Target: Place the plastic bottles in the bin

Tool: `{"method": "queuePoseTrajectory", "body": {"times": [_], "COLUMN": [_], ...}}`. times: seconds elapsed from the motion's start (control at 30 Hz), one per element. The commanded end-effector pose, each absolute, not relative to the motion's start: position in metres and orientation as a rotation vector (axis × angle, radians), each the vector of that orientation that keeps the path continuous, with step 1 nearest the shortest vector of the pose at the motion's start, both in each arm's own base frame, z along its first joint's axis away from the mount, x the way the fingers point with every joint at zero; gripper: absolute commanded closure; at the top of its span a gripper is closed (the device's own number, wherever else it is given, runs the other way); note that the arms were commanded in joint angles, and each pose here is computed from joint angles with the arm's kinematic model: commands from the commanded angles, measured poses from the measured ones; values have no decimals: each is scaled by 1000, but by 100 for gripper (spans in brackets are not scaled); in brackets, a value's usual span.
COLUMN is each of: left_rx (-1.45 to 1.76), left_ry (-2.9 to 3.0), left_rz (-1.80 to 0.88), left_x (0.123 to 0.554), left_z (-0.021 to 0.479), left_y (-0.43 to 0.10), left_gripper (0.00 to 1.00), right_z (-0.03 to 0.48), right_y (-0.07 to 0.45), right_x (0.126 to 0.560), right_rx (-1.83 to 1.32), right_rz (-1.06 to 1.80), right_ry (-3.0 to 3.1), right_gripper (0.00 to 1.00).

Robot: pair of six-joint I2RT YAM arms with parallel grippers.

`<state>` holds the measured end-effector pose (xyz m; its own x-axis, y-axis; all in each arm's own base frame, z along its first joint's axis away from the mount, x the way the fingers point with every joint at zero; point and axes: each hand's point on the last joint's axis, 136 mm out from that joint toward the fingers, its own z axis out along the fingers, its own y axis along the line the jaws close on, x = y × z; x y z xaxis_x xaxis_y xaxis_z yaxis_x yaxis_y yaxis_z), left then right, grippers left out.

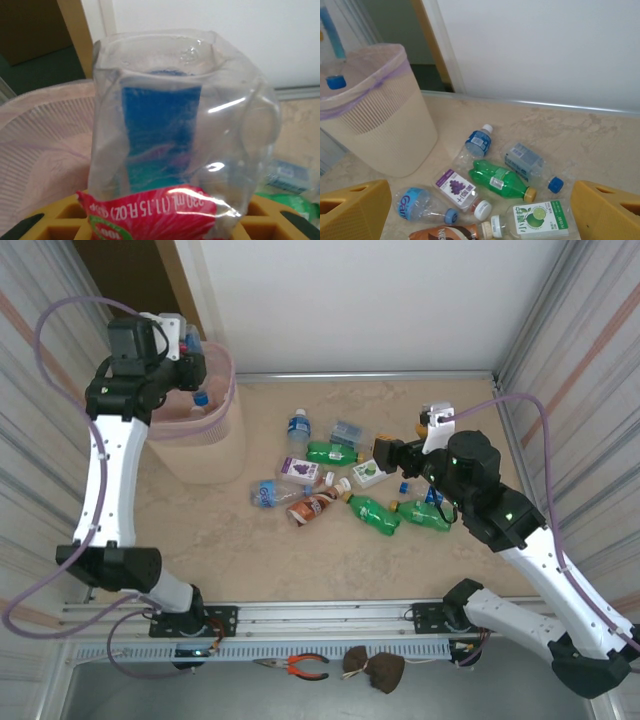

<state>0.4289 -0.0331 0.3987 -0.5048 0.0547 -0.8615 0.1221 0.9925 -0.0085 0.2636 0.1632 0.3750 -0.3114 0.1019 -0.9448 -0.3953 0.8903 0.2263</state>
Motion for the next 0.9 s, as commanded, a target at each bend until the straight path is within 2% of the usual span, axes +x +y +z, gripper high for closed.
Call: {"method": "queuePoseTrajectory", "body": {"times": [0.0,0.4,0.87], "left_rx": [187,221,235], "left_ry": [2170,2504,2829], "left_rz": [20,16,-186], "left_x": [434,466,447], "left_z": [384,270,171], "left_y": [-18,-12,-31], "left_gripper": [68,68,66], "right_z": [387,381,370], "right_y": [158,159,154], "right_x": [264,265,263], "right_rx": [-209,-199,-183], "right_rz": [482,483,474], "right_ry": [1799,1814,1830], "right_gripper": [9,9,8]}}
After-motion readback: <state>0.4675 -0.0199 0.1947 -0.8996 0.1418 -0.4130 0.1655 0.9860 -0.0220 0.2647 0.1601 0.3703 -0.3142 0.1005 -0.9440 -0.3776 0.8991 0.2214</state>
